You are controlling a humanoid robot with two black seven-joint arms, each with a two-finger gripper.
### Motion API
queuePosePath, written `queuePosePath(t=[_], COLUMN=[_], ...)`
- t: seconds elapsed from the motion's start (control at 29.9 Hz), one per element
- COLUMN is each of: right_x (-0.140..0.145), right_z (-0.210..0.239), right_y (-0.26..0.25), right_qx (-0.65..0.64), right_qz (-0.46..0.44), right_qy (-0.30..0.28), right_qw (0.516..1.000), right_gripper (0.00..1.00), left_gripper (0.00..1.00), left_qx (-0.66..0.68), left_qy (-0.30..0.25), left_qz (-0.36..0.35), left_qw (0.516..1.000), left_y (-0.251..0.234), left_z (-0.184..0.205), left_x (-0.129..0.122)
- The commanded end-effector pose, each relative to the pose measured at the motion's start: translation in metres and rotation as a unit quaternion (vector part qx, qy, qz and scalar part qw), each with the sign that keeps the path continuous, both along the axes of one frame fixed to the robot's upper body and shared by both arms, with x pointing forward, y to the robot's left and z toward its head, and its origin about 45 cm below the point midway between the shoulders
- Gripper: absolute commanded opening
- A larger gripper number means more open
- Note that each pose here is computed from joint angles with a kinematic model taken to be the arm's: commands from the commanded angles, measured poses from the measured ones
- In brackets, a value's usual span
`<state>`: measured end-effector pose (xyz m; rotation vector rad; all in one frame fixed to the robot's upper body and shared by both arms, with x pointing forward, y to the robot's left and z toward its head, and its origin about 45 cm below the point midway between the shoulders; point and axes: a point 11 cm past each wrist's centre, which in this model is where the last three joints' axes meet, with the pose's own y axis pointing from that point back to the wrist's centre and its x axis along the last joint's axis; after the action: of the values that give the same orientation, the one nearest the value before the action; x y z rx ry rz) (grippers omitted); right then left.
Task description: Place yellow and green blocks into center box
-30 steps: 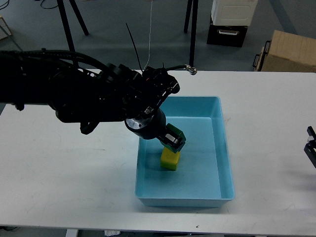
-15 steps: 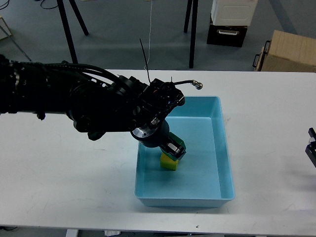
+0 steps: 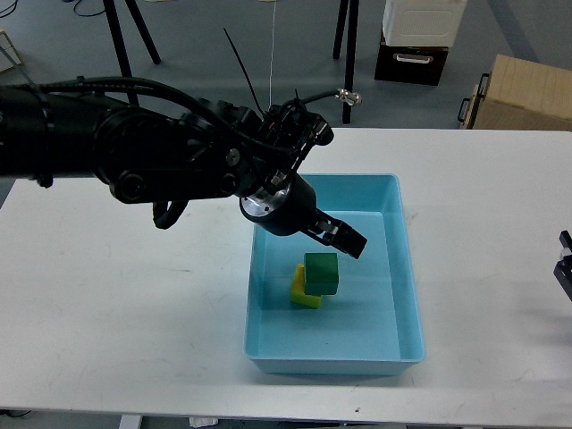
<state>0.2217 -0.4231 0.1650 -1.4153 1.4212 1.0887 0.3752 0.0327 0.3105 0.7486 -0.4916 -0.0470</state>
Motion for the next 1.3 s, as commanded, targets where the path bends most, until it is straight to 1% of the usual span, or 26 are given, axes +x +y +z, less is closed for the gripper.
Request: queuePosePath(t=[0.0,0.07,0.2,0.3,0.4,0.47,0.53,0.6,0.73,0.77,0.84,0.87,0.97,1.04,1.1,1.14,1.27], right_x=[0.005,0.008,0.013,0.016,0.015,0.015,0.014,0.013,0.011,0.011,0.012,0.012,0.015,0.018,0.021,0.021,0.021], right_z=[0.0,0.001,0.003,0.003,-0.002,-0.004,-0.005,-0.012,-0.021,-0.022,-0.021,-0.021,-0.015,-0.004,0.007,0.011,0.023], right_y=[0.003,0.006,0.006,0.005,0.006,0.007,0.013,0.022,0.037,0.04,0.039,0.039,0.036,0.038,0.04,0.038,0.018], right_qx=[-0.002,-0.005,-0.007,-0.007,-0.002,0.0,0.002,0.012,0.039,0.044,0.048,0.048,0.043,0.044,0.044,0.042,0.019], right_qz=[0.006,0.012,0.014,0.012,0.007,0.008,0.015,0.021,0.018,0.017,0.01,0.009,0.011,0.016,0.021,0.018,0.007], right_qy=[-0.002,-0.005,-0.01,-0.011,-0.007,-0.006,-0.004,0.002,0.002,0.001,-0.004,-0.005,-0.011,-0.026,-0.042,-0.048,-0.055], right_qw=[1.0,1.0,1.0,1.0,1.0,1.0,1.0,1.0,0.999,0.999,0.999,0.999,0.999,0.999,0.998,0.998,0.998], right_gripper=[1.0,1.0,1.0,1.0,1.0,1.0,1.0,1.0,1.0,1.0,1.0,1.0,1.0,1.0,1.0,1.0,1.0], left_gripper=[0.99,0.99,0.99,0.99,0.99,1.0,0.99,0.99,0.99,0.99,1.0,1.0,1.0,1.0,1.0,1.0,1.0], left_qx=[-0.174,-0.249,-0.367,-0.45,-0.556,-0.613,-0.655,-0.697,-0.741,-0.753,-0.771,-0.77,-0.763,-0.772,-0.778,-0.777,-0.77], left_qy=[0.032,0.042,0.054,0.07,0.064,0.053,0.047,0.044,0.046,0.05,0.077,0.093,0.145,0.168,0.191,0.2,0.214], left_qz=[0.065,0.089,0.115,0.123,0.134,0.158,0.182,0.212,0.284,0.299,0.328,0.336,0.343,0.36,0.383,0.393,0.424], left_qw=[0.982,0.964,0.922,0.882,0.817,0.772,0.731,0.684,0.606,0.584,0.541,0.534,0.528,0.497,0.46,0.449,0.426], left_y=[0.009,0.015,0.029,0.054,0.084,0.113,0.141,0.172,0.234,0.247,0.266,0.266,0.245,0.242,0.237,0.236,0.243], left_z=[0.041,0.059,0.094,0.104,0.124,0.136,0.14,0.135,0.106,0.097,0.067,0.053,0.018,-0.005,-0.03,-0.039,-0.06], left_x=[0.018,0.026,0.036,0.039,0.046,0.053,0.058,0.061,0.059,0.055,0.037,0.026,-0.022,-0.047,-0.068,-0.077,-0.112])
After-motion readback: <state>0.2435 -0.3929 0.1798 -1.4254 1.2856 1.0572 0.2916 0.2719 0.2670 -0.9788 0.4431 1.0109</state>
